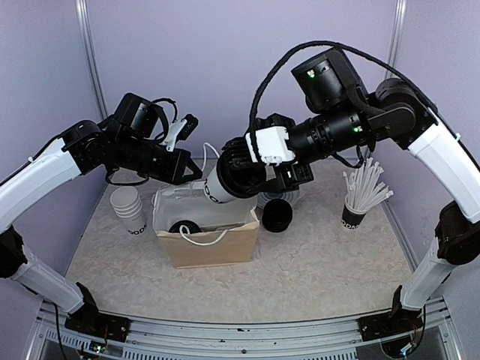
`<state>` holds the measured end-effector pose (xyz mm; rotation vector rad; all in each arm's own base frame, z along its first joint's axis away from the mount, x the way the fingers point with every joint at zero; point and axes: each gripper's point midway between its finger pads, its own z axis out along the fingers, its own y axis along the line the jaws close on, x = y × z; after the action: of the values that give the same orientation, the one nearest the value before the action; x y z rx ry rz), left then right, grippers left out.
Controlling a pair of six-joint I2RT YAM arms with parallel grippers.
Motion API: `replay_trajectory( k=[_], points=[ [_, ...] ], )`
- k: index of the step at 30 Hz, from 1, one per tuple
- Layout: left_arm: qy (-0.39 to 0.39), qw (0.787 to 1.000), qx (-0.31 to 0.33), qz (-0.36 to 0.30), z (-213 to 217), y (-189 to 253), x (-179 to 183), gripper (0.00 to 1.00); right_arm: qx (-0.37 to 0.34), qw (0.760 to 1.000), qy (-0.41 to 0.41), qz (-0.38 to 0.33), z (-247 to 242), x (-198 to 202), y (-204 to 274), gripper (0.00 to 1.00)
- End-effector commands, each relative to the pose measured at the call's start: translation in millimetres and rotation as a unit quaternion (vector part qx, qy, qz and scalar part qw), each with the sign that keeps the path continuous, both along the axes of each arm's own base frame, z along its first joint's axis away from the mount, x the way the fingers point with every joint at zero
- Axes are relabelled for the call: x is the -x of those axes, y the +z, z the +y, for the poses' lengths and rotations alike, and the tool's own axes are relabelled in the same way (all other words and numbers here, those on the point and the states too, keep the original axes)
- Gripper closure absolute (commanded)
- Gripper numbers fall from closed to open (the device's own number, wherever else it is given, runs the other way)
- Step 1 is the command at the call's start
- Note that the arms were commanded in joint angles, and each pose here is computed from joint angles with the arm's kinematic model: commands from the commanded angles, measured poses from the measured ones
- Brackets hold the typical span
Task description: Pack the takeout coffee
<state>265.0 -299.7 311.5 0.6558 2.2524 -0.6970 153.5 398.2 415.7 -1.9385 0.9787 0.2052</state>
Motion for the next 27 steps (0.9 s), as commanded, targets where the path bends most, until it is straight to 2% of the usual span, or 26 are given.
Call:
replay_trajectory(
  k=[1, 13, 27],
  points=[
    [-0.005, 0.999, 0.045, -0.020, -11, 27, 1, 1.00, 0.046, 0.997, -0.049, -0.027, -3, -20, -32, 0.50],
    [-0.027, 0.996, 0.085, -0.023, -31, 29, 13, 1.00, 0.106, 0.989, -0.103, -0.022, 12, -40, -79, 0.53],
    [-0.051, 0.996, 0.063, -0.047, -32, 19, 12, 1.00, 0.151, 0.984, -0.096, -0.011, 6, -37, -117, 0.57]
  ],
)
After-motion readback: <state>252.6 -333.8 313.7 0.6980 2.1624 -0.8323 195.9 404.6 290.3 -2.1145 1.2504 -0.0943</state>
